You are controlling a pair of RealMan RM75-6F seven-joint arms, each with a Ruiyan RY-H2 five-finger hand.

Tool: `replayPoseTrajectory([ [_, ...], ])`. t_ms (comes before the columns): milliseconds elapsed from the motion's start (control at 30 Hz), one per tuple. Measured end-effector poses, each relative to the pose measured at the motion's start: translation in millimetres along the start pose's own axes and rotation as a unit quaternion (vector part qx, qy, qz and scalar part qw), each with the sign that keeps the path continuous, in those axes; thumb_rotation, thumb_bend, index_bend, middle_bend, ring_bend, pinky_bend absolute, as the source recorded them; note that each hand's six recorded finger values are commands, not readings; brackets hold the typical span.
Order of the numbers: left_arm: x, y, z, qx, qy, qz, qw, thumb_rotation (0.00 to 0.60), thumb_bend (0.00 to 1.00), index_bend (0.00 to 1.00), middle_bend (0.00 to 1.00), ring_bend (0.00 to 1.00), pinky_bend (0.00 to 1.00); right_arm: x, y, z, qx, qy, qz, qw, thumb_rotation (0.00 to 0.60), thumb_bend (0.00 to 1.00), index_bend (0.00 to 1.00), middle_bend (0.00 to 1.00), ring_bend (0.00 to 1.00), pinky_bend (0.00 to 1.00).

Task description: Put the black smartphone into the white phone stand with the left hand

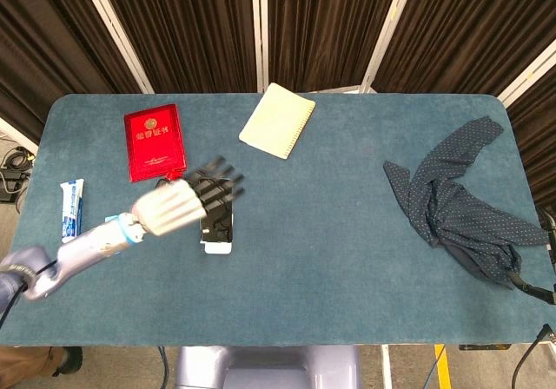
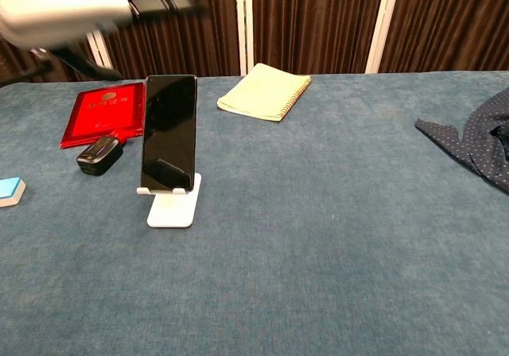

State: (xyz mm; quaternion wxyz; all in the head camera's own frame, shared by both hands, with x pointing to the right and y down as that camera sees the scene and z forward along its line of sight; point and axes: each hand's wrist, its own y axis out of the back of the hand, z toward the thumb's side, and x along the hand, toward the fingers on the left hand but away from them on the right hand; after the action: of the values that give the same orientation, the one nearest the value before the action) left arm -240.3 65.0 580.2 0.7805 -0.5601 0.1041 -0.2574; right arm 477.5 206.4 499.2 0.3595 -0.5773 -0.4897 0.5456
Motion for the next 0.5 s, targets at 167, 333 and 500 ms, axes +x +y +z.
replayPoseTrajectory([
  [167, -40, 4, -19, -0.109, 0.136, -0.032, 0.9842, 0.600, 0.00, 0.00, 0.00, 0.00, 0.00, 0, -1, 3, 0.001, 0.005, 0.001, 1.0000, 0.600, 0.00, 0.00, 0.00, 0.00, 0.00],
  [333, -119, -4, -29, -0.216, 0.305, -0.102, 0.9220, 0.600, 0.00, 0.00, 0.00, 0.00, 0.00, 0, -1, 3, 0.003, 0.004, 0.000, 1.0000, 0.600, 0.00, 0.00, 0.00, 0.00, 0.00],
  [500, -204, -6, -24, -0.258, 0.432, -0.163, 0.8487, 0.600, 0.00, 0.00, 0.00, 0.00, 0.00, 1, -2, 4, 0.008, 0.005, 0.000, 1.0000, 0.600, 0.00, 0.00, 0.00, 0.00, 0.00],
])
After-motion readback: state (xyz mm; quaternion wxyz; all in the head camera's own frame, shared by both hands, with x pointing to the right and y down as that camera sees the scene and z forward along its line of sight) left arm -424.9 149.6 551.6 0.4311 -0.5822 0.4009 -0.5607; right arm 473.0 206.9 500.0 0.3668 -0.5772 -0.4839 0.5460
